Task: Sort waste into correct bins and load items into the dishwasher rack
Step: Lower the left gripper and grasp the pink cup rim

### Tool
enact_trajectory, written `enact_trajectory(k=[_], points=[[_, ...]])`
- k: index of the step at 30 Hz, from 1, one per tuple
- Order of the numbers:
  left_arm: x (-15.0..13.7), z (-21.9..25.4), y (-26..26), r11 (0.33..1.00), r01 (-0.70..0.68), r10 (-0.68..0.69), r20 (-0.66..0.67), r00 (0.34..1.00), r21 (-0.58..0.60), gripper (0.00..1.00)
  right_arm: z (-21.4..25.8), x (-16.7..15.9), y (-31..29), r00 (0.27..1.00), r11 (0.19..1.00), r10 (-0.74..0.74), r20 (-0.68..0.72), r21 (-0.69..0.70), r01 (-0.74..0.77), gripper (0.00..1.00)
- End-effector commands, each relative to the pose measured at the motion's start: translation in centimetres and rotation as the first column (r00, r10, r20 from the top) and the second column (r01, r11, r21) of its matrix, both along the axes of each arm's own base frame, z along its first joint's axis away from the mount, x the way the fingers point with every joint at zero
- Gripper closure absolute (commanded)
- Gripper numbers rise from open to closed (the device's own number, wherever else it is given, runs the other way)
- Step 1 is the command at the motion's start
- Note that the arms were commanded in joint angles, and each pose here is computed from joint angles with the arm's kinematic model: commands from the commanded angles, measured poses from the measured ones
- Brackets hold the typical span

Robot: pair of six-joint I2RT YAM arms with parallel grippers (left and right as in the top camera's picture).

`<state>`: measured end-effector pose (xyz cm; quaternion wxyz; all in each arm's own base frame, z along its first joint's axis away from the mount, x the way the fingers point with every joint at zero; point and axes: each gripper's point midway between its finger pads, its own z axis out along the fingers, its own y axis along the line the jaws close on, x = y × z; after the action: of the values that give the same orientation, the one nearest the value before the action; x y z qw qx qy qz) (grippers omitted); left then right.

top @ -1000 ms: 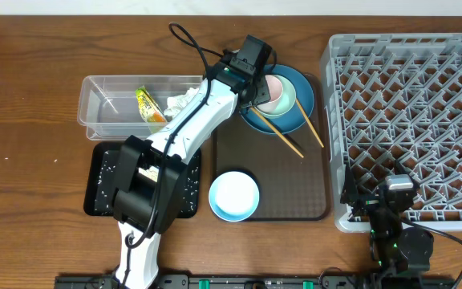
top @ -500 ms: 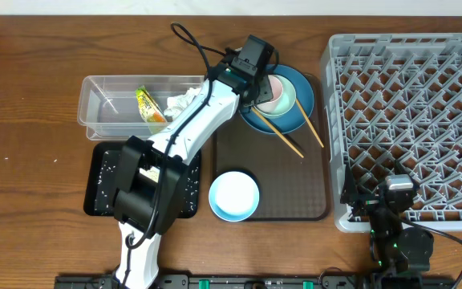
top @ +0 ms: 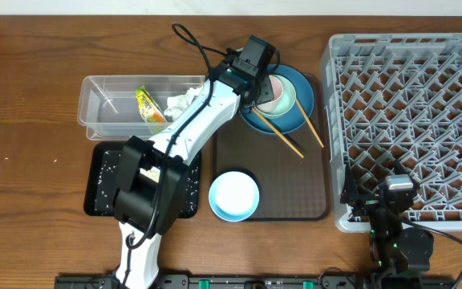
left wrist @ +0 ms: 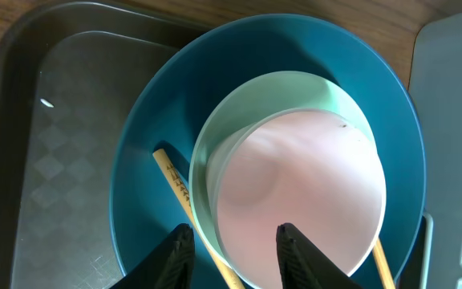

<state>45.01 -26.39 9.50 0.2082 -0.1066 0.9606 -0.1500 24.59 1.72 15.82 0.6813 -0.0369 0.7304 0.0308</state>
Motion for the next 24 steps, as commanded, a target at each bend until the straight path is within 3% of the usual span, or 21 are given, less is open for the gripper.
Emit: enact_trajectory(k=[1,24], points=[[-0.72,-2.06,0.25,1.0,-0.006,0.008,-0.036,0.999,0.03,0.63,-0.12,-0.02,0.15,1.0,1.0,0.005,-0.003,-0.005,-0.005,0.01],[-0.13,-2.42,-0.13,1.0,-0.006,0.006,-0.015,1.0,0.017,0.67,-0.12,-0.02,0.15,1.0,1.0,0.005,-0.003,-0.005,-0.005,0.01]])
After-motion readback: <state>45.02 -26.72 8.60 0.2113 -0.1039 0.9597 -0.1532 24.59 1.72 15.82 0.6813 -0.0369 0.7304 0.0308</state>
